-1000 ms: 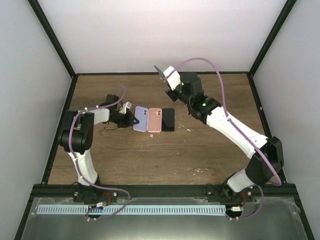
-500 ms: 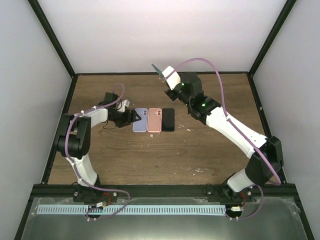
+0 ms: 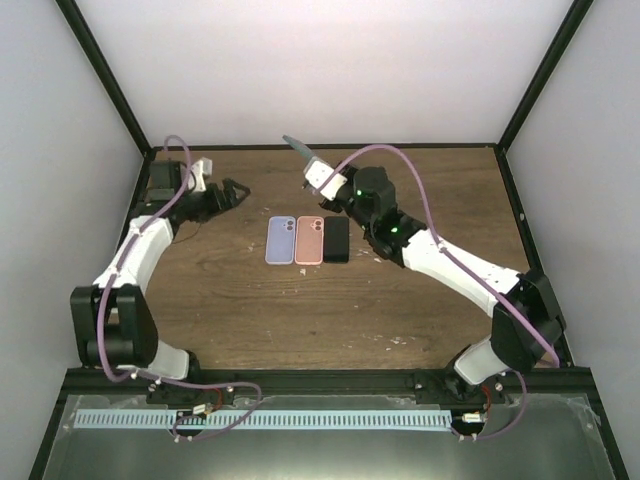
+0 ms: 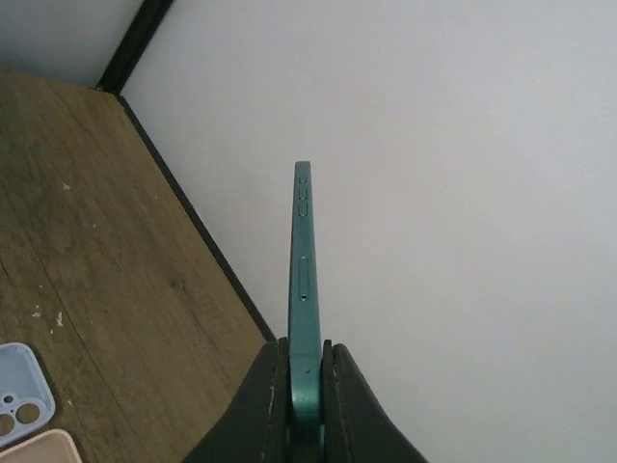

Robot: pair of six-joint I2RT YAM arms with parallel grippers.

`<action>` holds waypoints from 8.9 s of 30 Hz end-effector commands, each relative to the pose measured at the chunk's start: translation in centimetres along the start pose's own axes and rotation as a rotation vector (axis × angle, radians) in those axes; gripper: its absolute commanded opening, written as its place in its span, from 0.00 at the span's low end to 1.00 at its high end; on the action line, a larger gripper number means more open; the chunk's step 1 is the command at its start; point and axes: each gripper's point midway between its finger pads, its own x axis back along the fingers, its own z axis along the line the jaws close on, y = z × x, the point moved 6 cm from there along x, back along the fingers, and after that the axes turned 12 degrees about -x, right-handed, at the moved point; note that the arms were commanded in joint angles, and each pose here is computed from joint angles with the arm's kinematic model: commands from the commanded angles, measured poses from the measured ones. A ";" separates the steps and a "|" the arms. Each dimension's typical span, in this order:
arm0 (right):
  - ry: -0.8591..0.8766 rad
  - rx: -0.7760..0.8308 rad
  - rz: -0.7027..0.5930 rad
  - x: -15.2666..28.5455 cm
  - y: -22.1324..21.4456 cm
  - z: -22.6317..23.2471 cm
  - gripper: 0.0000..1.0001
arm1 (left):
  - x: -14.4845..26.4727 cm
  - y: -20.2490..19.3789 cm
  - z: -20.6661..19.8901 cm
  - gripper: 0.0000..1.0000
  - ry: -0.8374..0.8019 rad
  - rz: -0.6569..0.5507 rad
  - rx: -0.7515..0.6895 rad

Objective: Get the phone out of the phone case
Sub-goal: Place the phone at the center of the board, then reset both arms

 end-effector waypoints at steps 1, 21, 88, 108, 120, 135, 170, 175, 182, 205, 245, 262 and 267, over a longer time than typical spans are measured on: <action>-0.088 0.152 -0.246 1.5 5.3 -0.5 0.01 | 4.2 3.9 -3.9 1.00 -0.143 -0.150 -0.017; -0.075 0.575 -0.405 1.2 4.3 6.7 0.01 | 6.1 4.1 -7.6 0.83 -0.545 -0.215 0.343; 1.161 -0.861 0.213 0.7 0.0 -0.1 0.82 | 4.0 3.2 -14.1 0.00 -0.840 -0.198 -0.494; 1.226 -1.006 0.281 1.5 -1.6 1.2 0.01 | 2.0 2.8 -16.4 0.08 -0.770 -0.173 -0.545; 0.945 -1.316 0.463 3.2 -11.1 -2.2 0.01 | 2.2 3.3 -11.1 0.94 -0.499 -0.146 -0.462; 0.647 -1.492 0.704 3.7 -24.5 -2.9 0.01 | 1.7 3.2 -7.0 1.00 -0.310 -0.104 -0.394; 0.583 -1.668 0.896 -0.4 -31.3 -0.1 0.11 | -1.0 3.7 -4.4 1.00 -0.254 -0.032 -0.344; 0.526 -1.623 0.923 -1.1 -30.6 0.1 0.21 | -1.3 3.9 -4.2 1.00 -0.249 -0.034 -0.336; 0.456 -1.568 0.949 -1.2 -29.7 0.1 0.29 | -0.8 3.7 -4.2 1.00 -0.214 -0.039 -0.352; 0.315 -1.237 0.876 2.6 -23.9 -1.0 1.00 | 4.6 3.6 -2.5 1.00 0.015 -0.178 -0.338; -0.439 -0.650 0.032 14.9 -24.1 -7.8 1.00 | 4.5 -8.7 6.4 1.00 0.612 -0.833 -0.589; -0.394 -0.612 -0.049 15.3 -26.3 -6.5 1.00 | 0.7 -8.3 5.8 1.00 0.459 -0.680 -0.721; -0.350 -0.647 -0.017 14.6 -26.8 -7.0 1.00 | 0.4 -6.4 7.8 1.00 0.528 -0.634 -0.597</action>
